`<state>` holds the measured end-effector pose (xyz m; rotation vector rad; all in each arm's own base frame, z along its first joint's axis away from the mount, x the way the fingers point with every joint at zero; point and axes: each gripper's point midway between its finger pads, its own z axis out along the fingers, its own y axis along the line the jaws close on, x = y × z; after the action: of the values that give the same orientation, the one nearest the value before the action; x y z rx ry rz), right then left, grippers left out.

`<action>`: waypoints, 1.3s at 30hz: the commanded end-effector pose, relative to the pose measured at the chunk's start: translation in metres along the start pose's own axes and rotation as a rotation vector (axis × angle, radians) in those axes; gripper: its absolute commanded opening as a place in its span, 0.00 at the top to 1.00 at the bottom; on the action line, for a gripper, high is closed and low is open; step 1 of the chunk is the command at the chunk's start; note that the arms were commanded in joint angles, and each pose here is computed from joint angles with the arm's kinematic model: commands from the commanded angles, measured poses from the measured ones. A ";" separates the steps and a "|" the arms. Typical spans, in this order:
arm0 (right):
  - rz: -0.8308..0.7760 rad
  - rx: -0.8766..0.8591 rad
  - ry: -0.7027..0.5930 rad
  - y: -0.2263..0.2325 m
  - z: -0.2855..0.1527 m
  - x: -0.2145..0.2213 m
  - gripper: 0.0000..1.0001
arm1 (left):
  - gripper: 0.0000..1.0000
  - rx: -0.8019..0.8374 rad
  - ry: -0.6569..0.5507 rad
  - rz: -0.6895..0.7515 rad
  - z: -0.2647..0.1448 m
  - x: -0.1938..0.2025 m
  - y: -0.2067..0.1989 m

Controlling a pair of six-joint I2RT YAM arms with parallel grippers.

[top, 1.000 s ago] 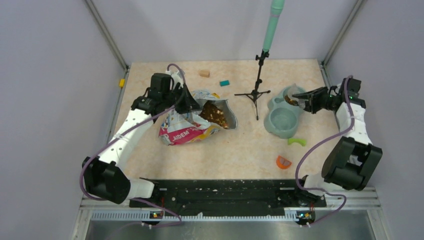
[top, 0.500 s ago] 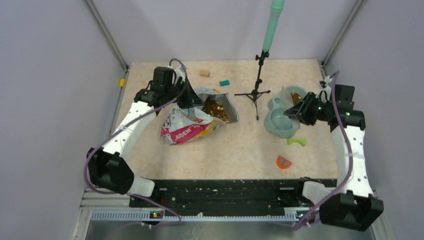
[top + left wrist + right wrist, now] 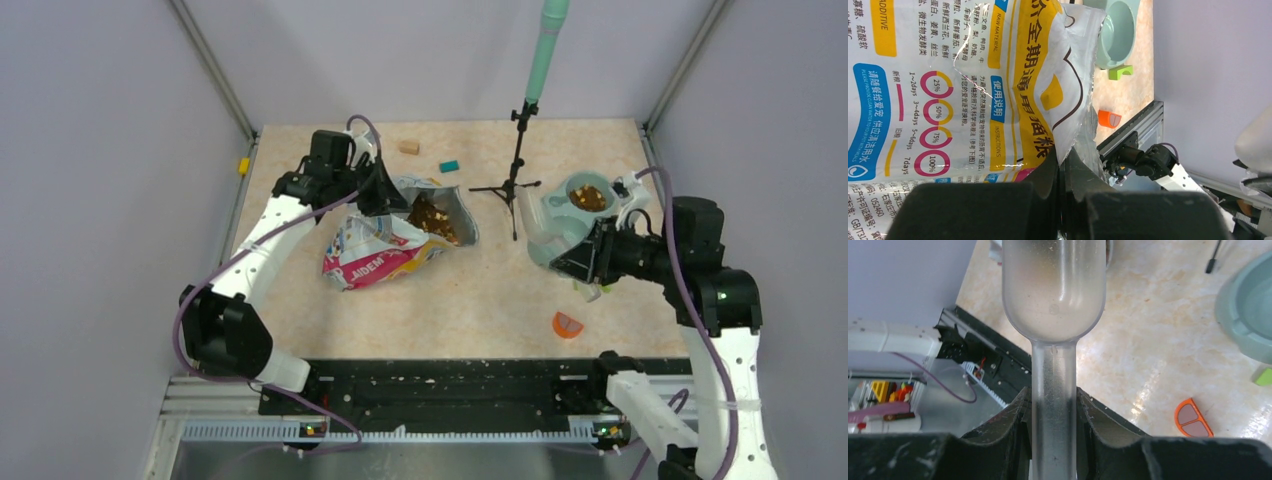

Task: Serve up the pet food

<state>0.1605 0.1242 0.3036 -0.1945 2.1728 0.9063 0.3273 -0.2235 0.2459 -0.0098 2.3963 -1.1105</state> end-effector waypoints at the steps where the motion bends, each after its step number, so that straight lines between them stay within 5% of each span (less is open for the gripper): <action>1: -0.078 -0.044 0.078 0.019 -0.001 0.000 1.00 | 1.00 0.117 -0.073 0.113 -0.016 -0.026 -0.035; 10: -0.209 -0.042 0.302 0.054 0.073 0.046 1.00 | 1.00 0.144 -0.014 0.156 -0.030 -0.002 -0.039; 15: -0.249 -0.109 0.244 0.075 0.088 0.023 1.00 | 1.00 0.117 0.044 0.173 -0.038 0.020 -0.029; 29: -0.356 0.006 0.526 0.044 0.098 0.069 1.00 | 1.00 0.097 0.068 0.159 -0.048 0.048 -0.018; 39: -0.343 0.131 0.546 0.044 0.143 0.075 1.00 | 1.00 0.049 0.073 0.163 -0.062 0.051 -0.020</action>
<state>0.1507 0.2473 0.1990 -0.9100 2.6009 0.6066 0.2641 -0.2033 0.2378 0.2053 2.4657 -1.0777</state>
